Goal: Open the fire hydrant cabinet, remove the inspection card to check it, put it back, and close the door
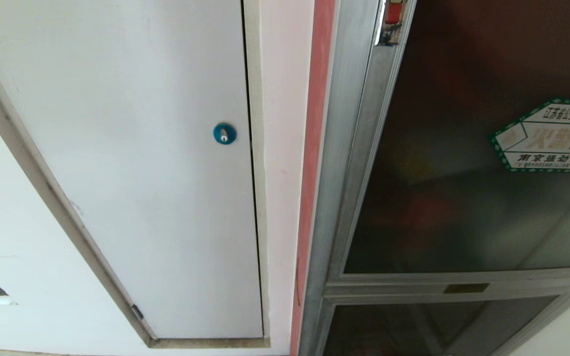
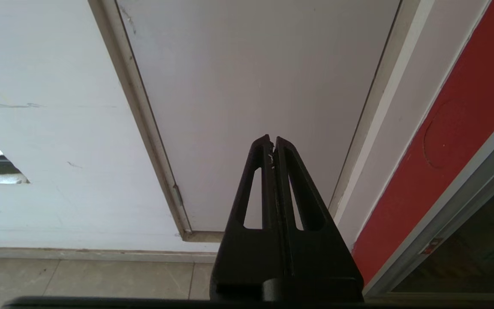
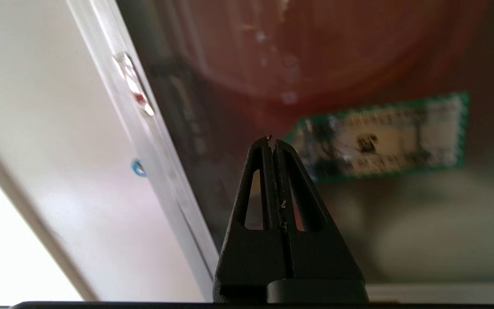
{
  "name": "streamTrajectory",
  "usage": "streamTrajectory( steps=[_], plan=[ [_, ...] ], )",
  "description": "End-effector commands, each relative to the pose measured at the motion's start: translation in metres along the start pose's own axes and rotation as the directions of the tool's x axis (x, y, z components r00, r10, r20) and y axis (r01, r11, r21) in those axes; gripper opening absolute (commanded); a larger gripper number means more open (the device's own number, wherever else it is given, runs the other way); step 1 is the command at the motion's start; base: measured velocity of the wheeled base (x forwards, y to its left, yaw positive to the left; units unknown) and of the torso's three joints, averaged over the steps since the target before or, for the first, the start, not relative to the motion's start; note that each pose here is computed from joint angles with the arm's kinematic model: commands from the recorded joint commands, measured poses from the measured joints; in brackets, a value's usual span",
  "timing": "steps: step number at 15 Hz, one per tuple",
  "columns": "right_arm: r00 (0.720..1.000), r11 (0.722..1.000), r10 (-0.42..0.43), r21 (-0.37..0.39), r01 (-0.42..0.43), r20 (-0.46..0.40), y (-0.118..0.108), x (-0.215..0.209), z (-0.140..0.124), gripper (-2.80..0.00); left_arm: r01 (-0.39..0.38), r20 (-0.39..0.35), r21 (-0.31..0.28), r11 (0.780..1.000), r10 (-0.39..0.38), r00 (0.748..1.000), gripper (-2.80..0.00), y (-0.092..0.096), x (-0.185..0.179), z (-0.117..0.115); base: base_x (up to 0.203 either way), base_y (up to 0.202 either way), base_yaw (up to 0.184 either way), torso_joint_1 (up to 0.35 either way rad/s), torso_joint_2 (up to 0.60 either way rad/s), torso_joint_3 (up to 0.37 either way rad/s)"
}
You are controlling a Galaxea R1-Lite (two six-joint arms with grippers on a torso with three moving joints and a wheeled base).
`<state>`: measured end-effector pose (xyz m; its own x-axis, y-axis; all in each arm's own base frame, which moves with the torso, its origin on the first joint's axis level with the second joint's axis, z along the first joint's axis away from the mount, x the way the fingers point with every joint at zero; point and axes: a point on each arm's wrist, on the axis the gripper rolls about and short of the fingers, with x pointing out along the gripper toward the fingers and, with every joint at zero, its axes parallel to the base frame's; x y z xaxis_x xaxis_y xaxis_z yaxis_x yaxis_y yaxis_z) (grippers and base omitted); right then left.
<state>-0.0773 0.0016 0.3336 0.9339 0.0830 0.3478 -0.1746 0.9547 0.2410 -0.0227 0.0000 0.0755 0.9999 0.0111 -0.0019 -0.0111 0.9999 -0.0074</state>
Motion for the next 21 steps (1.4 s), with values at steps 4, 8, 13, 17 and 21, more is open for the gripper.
streamTrajectory(
  steps=[4, 8, 13, 17, 21],
  plan=[
    [0.999, 0.993, -0.034, -0.112, 0.030, -0.041, -0.013, -0.035, -0.060, -2.80, -0.001, -0.002, 0.000, 1.000, 0.001, 1.000, -2.80, 0.000, 0.000, 0.000, 0.000, 0.000, 0.000, 0.000, 0.00, 0.000],
    [0.992, 0.979, -0.058, -0.203, 0.034, -0.110, -0.028, -0.037, -0.111, -2.80, -0.001, -0.003, 0.000, 1.000, 0.001, 1.000, -2.80, 0.000, 0.000, 0.000, 0.000, 0.000, 0.000, 0.000, 0.00, 0.000],
    [0.983, 0.964, -0.074, -0.264, 0.028, -0.166, -0.043, -0.039, -0.159, -2.80, -0.001, -0.001, 0.000, 1.000, 0.001, 1.000, -2.80, 0.000, 0.000, 0.000, 0.000, 0.000, 0.000, 0.000, 0.00, 0.000],
    [0.975, 0.957, -0.084, -0.289, 0.021, -0.205, -0.051, -0.043, -0.188, -2.80, -0.001, -0.003, 0.000, 1.000, 0.001, 1.000, -2.80, 0.000, 0.000, 0.000, 0.000, 0.000, 0.000, 0.000, 0.00, 0.000],
    [0.975, 0.944, -0.085, -0.329, 0.013, -0.205, -0.058, -0.039, -0.209, -2.80, -0.001, -0.003, 0.000, 1.000, 0.001, 1.000, -2.80, 0.000, 0.000, 0.000, 0.000, 0.000, 0.000, 0.000, 0.00, 0.000]
  ],
)
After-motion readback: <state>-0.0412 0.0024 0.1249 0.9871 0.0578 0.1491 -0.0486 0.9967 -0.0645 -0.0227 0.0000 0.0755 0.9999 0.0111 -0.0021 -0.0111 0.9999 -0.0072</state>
